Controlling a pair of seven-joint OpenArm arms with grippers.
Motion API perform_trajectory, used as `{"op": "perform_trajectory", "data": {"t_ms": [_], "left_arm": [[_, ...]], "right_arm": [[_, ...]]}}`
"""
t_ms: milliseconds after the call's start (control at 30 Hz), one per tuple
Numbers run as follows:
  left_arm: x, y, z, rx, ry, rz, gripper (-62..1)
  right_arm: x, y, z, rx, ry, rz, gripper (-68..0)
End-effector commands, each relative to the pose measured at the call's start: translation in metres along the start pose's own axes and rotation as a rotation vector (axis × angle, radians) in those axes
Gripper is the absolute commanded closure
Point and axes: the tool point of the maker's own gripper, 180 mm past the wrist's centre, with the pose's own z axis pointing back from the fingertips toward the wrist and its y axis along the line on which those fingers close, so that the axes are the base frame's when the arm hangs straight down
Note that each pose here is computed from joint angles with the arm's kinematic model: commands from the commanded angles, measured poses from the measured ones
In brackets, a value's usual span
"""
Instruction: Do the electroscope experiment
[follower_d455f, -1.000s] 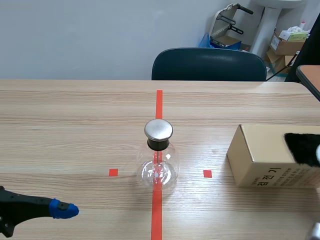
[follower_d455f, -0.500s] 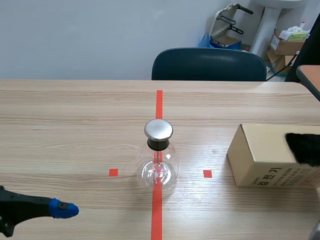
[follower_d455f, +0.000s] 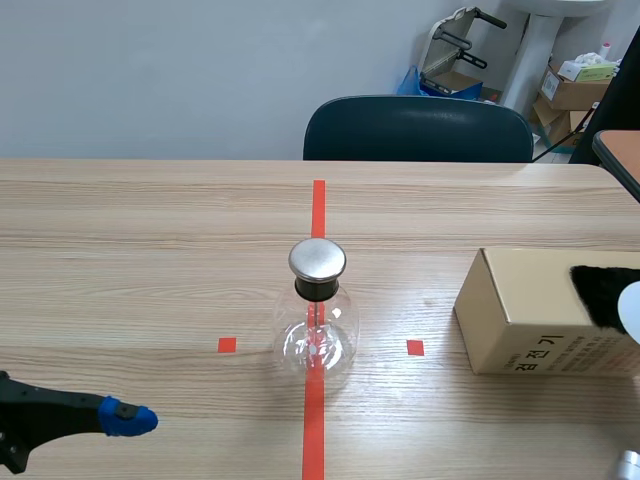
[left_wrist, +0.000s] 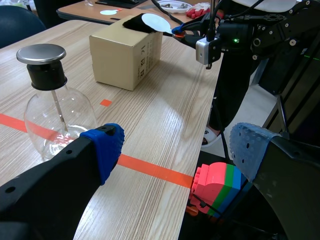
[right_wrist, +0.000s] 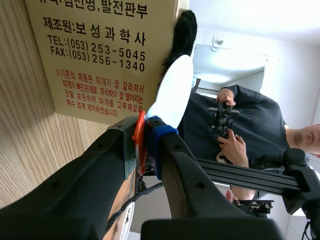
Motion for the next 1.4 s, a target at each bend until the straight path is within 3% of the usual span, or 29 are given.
{"op": "perform_trajectory", "data": {"t_ms": [0, 100, 233, 367, 467, 733, 867, 1067, 1367], "left_arm": [[0.009, 0.001, -0.004, 0.002, -0.035, -0.006, -46.5], [0.009, 0.005, -0.005, 0.009, -0.031, -0.023, -44.6], [0.007, 0.015, -0.011, 0.032, -0.015, -0.059, -29.5], [0.007, 0.024, -0.017, 0.051, -0.007, -0.088, -26.6], [0.005, 0.032, -0.022, 0.065, 0.009, -0.108, -19.0], [-0.006, 0.052, -0.036, 0.110, 0.042, -0.132, -8.5], [-0.017, 0.061, -0.040, 0.126, 0.054, -0.140, -5.1], [-0.042, 0.078, -0.045, 0.166, 0.093, -0.154, -3.1], [-0.068, 0.111, -0.053, 0.267, 0.126, -0.184, -3.1]], "right_arm": [[-0.006, -0.010, 0.000, -0.042, 0.001, 0.045, -1.7], [-0.005, -0.010, 0.000, -0.042, -0.003, 0.045, -1.7], [-0.005, -0.010, 0.000, -0.041, -0.004, 0.047, -1.7], [-0.005, -0.010, 0.000, -0.041, -0.004, 0.047, -1.7], [-0.004, -0.010, 0.000, -0.041, -0.005, 0.047, -1.7], [-0.004, -0.015, -0.003, -0.050, -0.023, 0.066, -1.5], [-0.006, -0.042, -0.012, -0.120, -0.028, 0.089, -1.5], [-0.006, -0.095, -0.033, -0.223, 0.002, 0.029, -1.5], [0.022, -0.171, -0.054, -0.407, -0.021, -0.054, -1.5]]}}
